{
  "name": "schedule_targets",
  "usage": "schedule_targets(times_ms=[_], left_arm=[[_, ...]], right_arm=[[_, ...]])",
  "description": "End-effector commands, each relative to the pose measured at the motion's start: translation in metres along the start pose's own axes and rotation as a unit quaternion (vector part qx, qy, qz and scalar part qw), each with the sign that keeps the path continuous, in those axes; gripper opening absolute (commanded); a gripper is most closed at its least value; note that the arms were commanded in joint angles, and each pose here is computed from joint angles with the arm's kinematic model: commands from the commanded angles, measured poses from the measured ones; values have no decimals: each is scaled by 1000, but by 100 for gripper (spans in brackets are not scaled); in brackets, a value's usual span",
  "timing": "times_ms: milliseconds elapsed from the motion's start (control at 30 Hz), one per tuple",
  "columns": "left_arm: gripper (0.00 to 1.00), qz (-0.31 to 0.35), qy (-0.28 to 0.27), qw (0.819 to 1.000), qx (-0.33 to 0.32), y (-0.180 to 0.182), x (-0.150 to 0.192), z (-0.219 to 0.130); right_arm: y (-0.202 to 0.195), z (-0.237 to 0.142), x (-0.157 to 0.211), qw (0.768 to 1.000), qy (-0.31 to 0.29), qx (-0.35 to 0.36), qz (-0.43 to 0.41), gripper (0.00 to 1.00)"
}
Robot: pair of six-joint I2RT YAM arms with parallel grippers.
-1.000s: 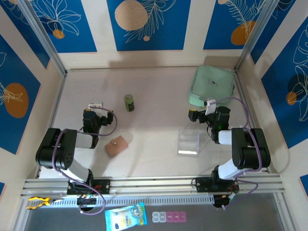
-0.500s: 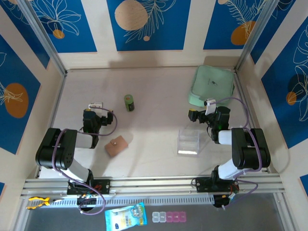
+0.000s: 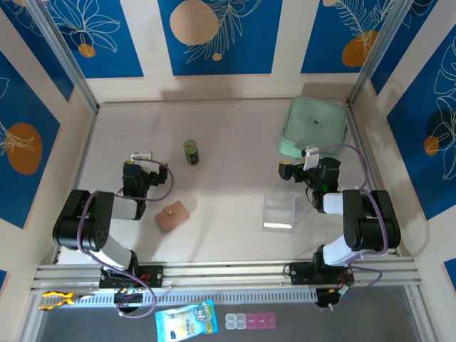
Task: Take the credit cards out of the card holder
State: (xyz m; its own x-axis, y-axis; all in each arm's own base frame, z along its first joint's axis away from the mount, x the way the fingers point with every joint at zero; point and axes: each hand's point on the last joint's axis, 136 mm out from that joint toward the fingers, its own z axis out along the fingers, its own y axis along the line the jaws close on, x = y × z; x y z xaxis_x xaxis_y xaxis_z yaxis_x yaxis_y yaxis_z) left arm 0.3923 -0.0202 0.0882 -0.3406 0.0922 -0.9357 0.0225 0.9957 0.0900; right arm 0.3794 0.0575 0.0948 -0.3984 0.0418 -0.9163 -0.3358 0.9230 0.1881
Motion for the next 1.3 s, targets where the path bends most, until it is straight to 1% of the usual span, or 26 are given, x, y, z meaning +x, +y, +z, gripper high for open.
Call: schedule_targets(times_ms=[0,133,267,367,500,667,733,867,900,933,1000,1067,1100,1133,1267], left_arm=[[99,0,-25,1000,-6,6,-18,-9],[100,4,-14,1000,-6,6,-29,-12],[100,2,-2,1000,-15,10,-38,-16],[100,-15,6,1000,-23,14,-47,-21],[100,-43,50,998,-24,15,-52,-25],[100,-89,109,990,7,4,-55,-37],[100,-103,128,986,23,-1,-59,-45],[100,-113,165,979,49,-10,-65,-62],[100,-113,171,977,58,-13,-68,-66],[100,-113,176,976,67,-15,-70,-69],[100,-111,184,973,85,-21,-74,-76],[99,-101,187,970,121,-31,-78,-81],[99,-97,186,969,134,-35,-81,-83],[99,-95,186,968,140,-37,-82,-84],[100,-85,177,969,151,-40,-83,-85]], right_arm=[[1,-3,-20,1000,-4,9,-11,99],[4,-7,-27,1000,21,21,-4,99],[9,-13,-26,998,57,33,7,100],[18,-19,-25,995,89,31,25,98],[29,-32,-19,986,142,50,65,95],[40,-55,-1,961,222,67,152,92],[42,-68,9,947,255,83,176,87],[43,-89,21,922,302,114,214,78],[44,-93,24,916,312,117,223,74],[45,-97,27,910,322,121,231,68],[47,-102,34,902,336,123,241,58],[50,-107,41,894,350,120,252,52],[52,-108,44,891,355,120,256,52],[52,-110,46,888,359,122,260,48],[52,-113,51,883,371,134,256,40]])
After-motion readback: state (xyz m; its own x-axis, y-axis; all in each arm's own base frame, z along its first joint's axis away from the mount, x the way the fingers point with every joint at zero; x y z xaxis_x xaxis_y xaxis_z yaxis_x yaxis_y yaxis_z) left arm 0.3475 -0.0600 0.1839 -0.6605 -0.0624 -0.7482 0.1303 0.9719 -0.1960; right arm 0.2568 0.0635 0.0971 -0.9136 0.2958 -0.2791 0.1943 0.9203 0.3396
